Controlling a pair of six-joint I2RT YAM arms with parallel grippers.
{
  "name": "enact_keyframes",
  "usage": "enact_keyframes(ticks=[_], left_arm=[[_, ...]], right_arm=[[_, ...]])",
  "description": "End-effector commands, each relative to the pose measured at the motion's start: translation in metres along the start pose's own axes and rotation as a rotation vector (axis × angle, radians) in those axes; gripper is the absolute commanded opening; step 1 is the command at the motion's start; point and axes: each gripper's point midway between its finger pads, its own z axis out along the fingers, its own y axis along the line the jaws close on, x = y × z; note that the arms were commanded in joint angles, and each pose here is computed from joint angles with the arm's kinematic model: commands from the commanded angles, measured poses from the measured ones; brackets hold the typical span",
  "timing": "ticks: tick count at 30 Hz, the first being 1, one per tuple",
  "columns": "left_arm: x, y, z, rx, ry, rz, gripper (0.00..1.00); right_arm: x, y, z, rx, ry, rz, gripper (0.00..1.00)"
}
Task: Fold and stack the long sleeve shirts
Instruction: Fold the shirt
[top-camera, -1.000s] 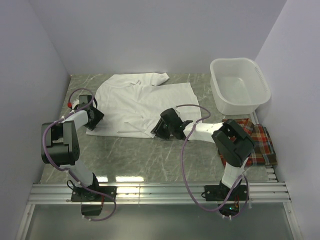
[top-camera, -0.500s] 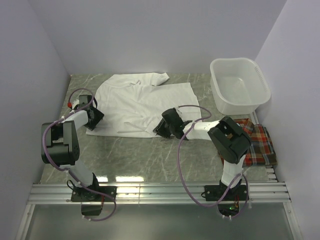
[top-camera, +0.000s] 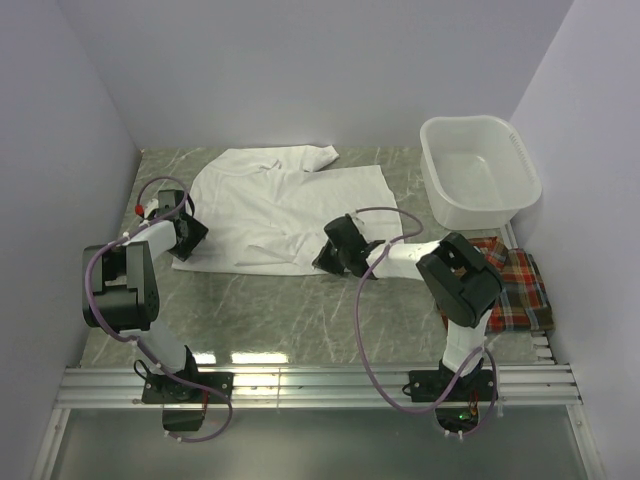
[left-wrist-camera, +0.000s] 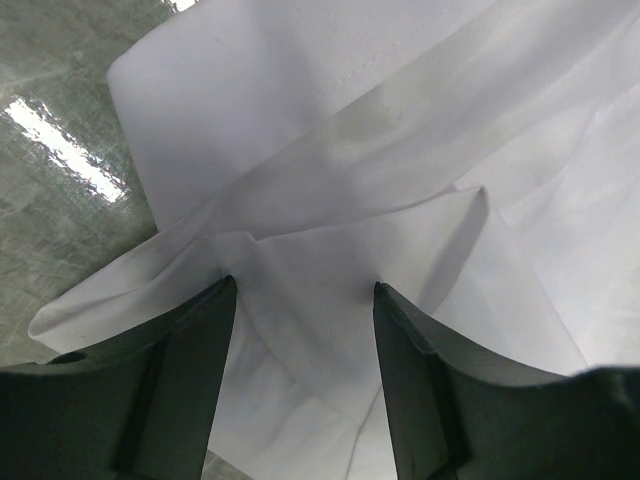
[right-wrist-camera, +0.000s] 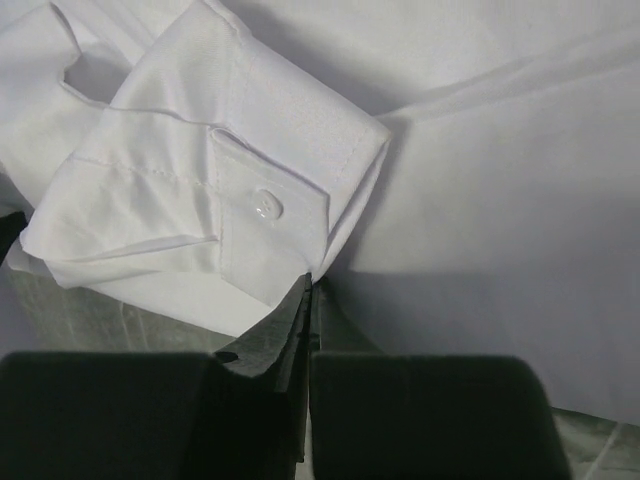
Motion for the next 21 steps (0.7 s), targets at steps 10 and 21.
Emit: enact_keyframes(ticks=[10, 21], left_arm=[[-0.006, 0.001, -0.001, -0.022, -0.012, -0.001, 0.64], [-0.004, 0.003, 0.0, -0.03, -0.003, -0.006, 0.64]], right_arm=[[-0.087, 0.043, -0.062, 0.022, -0.205, -0.365, 0.0], [-0.129, 0.078, -0.089, -0.022, -0.262, -0.569, 0.0]])
